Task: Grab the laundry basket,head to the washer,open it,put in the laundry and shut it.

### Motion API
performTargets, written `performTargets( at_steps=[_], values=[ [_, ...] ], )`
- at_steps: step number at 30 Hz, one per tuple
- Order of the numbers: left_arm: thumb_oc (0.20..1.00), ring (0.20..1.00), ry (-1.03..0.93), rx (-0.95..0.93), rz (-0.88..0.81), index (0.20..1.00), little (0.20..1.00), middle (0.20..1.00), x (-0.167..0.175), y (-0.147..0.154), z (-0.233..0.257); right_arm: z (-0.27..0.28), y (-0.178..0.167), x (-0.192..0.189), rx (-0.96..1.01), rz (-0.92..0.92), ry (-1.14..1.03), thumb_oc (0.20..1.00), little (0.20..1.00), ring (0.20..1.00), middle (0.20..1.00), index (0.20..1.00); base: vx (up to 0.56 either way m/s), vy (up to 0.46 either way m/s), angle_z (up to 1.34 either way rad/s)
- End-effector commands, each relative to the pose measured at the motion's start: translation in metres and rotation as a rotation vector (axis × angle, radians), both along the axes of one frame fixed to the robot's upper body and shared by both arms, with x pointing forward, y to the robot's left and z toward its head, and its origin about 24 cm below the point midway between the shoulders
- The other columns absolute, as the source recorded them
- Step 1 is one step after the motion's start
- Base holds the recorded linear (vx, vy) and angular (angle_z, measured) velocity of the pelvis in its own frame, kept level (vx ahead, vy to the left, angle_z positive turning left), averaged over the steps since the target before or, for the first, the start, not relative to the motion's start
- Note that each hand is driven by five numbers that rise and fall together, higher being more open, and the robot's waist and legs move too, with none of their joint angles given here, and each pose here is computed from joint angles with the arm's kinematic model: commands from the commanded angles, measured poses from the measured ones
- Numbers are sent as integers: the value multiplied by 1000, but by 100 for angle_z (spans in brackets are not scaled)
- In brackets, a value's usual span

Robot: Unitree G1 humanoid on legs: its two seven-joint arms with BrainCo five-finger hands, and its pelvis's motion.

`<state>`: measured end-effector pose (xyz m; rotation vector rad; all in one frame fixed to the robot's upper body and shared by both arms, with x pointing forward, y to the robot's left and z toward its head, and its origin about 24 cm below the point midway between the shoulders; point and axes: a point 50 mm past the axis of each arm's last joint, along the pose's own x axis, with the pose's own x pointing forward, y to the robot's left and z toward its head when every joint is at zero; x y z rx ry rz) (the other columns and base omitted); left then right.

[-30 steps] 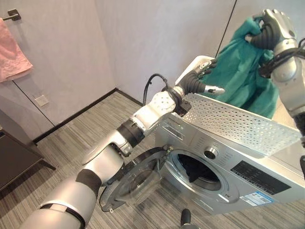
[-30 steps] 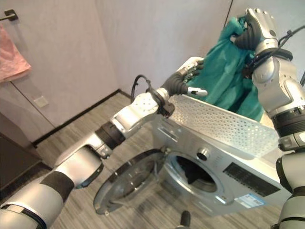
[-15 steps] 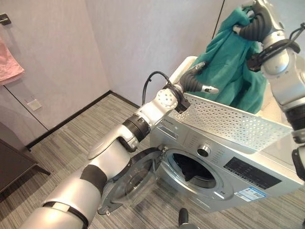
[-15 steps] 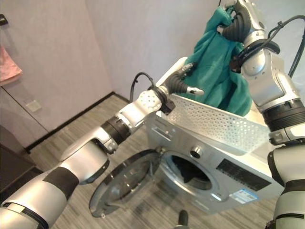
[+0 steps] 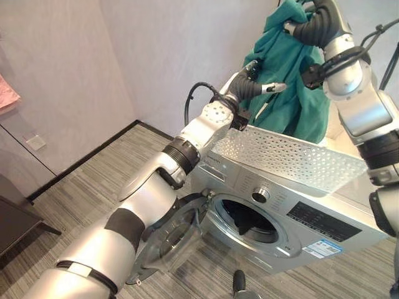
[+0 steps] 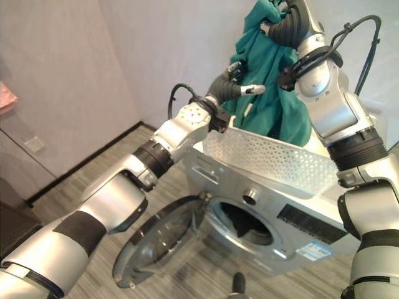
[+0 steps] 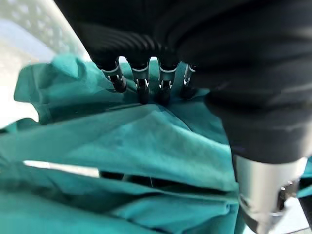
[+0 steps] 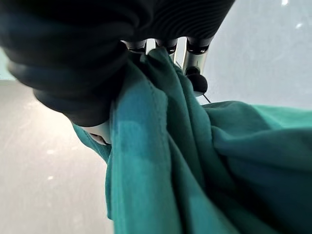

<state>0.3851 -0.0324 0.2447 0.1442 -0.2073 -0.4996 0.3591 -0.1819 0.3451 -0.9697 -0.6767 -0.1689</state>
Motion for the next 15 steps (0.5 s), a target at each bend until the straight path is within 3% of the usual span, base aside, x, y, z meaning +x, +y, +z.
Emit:
performTargets(
  at_steps=[1, 7, 8, 9, 10, 15],
  values=[
    [1000, 1000, -185, -62, -45, 1000, 1000, 1000, -10, -10, 62, 62, -6, -23, 29, -13, -214, 200, 200, 200, 200, 200, 0, 0, 0],
    [1000, 1000, -290, -49, -169, 1000, 1000, 1000, -31, -27, 74, 57, -4, -23, 41, 10, -215, 200, 200, 200, 200, 200, 0, 0, 0],
    [802, 802, -313, -51, -197, 802, 802, 802, -36, -30, 76, 52, -5, -21, 41, 10, -204, 200, 200, 200, 200, 200, 0, 0, 0],
    [555, 555, -312, -50, -197, 555, 555, 555, -36, -29, 75, 51, -5, -20, 42, 10, -204, 200, 200, 200, 200, 200, 14, -27, -7],
    [200, 200, -321, -70, -204, 200, 200, 200, -39, -30, 75, 45, -5, -18, 40, 6, -187, 200, 200, 200, 200, 200, 9, -20, -12],
    [200, 200, -312, -104, -212, 200, 200, 200, -42, -32, 70, 36, -7, -16, 54, 3, -177, 200, 200, 200, 200, 200, 5, -31, -9]
  ],
)
